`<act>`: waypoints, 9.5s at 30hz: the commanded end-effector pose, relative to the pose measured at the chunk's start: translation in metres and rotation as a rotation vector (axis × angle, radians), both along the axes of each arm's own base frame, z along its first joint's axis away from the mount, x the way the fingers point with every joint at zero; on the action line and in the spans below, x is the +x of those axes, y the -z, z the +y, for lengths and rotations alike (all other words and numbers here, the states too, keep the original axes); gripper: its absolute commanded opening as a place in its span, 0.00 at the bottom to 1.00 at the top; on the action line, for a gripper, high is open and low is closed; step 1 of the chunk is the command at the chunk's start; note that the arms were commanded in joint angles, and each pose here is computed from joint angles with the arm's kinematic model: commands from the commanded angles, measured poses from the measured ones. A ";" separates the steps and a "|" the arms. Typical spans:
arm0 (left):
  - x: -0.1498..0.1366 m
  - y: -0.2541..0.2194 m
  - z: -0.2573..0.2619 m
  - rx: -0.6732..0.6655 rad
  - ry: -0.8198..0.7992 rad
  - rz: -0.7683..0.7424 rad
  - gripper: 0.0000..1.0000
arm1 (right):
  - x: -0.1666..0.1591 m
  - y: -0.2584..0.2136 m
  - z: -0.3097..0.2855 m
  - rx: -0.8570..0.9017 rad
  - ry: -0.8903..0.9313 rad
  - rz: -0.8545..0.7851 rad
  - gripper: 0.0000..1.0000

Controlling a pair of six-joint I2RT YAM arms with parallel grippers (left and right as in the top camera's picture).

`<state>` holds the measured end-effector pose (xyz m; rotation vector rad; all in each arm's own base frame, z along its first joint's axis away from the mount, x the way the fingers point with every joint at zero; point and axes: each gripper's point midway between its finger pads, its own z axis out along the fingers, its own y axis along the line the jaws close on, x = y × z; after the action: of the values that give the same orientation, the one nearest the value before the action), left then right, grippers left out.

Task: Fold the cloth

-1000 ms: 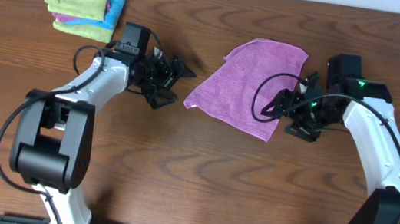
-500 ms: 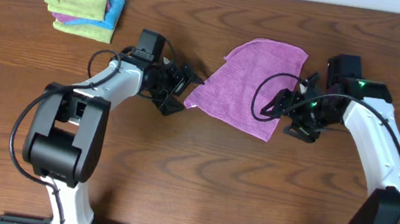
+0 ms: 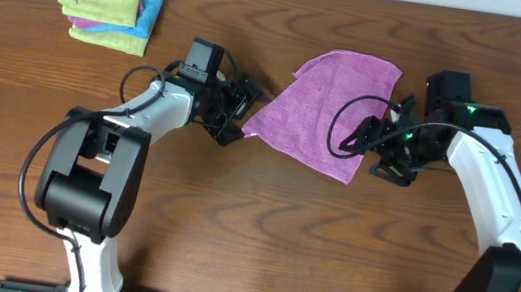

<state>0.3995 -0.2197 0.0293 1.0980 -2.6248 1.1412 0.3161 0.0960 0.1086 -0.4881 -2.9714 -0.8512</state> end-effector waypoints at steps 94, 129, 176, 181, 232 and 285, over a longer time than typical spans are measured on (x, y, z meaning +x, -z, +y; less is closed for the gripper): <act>0.078 -0.151 0.085 0.209 0.248 -0.407 0.06 | 0.119 -0.098 0.040 0.083 0.145 -0.672 0.01; 0.167 -0.187 0.144 0.420 -0.058 -0.680 0.05 | 0.268 -0.135 -0.024 -0.146 0.167 -0.823 0.01; -0.048 -0.043 0.111 0.521 0.518 0.059 0.06 | 0.052 -0.009 -0.051 -0.335 -0.155 -0.003 0.01; -0.074 -0.018 0.114 0.515 0.540 0.126 0.06 | 0.024 0.005 -0.052 -0.335 -0.154 -0.005 0.02; -0.141 -0.064 0.049 0.263 0.318 0.110 0.21 | -0.065 0.002 -0.082 -0.378 0.066 -0.044 0.90; -0.141 0.048 -0.032 0.045 0.149 0.086 0.06 | -0.051 0.013 -0.097 -0.196 0.152 -0.078 0.81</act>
<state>0.2624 -0.2620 -0.0017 0.9438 -2.5836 1.0501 0.2709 -0.0030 0.1059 -0.6949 -3.1729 -0.5903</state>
